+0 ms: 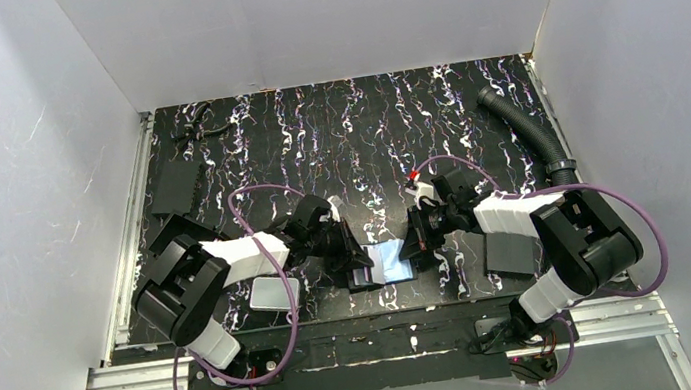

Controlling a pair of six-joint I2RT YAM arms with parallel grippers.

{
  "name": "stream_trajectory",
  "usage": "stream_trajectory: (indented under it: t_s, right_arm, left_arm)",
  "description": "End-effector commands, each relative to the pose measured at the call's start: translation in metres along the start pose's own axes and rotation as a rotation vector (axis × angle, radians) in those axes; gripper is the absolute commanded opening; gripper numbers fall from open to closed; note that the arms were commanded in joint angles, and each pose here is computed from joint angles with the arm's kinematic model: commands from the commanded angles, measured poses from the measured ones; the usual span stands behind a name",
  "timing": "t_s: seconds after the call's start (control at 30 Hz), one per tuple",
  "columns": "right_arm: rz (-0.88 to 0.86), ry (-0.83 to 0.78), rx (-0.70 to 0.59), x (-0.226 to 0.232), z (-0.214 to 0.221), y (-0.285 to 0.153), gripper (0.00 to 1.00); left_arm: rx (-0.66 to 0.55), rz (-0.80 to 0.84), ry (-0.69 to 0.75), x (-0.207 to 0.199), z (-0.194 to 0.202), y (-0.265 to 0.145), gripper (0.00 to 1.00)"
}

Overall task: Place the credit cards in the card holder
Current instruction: Insert the credit card into the card holder.

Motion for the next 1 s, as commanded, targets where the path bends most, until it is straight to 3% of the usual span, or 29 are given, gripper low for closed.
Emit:
stream_trajectory:
  t_s: [0.0, 0.97]
  right_arm:
    - [0.048, -0.022, -0.005, -0.013, 0.0, 0.004, 0.04]
    - [0.021, -0.025, -0.013, -0.011, -0.001, 0.006, 0.04]
  left_arm:
    - [0.023, 0.018, 0.005, 0.0, 0.0, 0.003, 0.0]
    - [-0.058, 0.048, 0.043, 0.006, -0.014, 0.011, 0.0]
Point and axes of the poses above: each gripper's point midway between its finger pads, its own y axis out along the fingers, its own x axis along the line the jaws close on, z = x × y, the point moved 1 cm from there along -y, back along the fingers, and after that the axes turned 2 degrees about y, right-handed, at the moved point
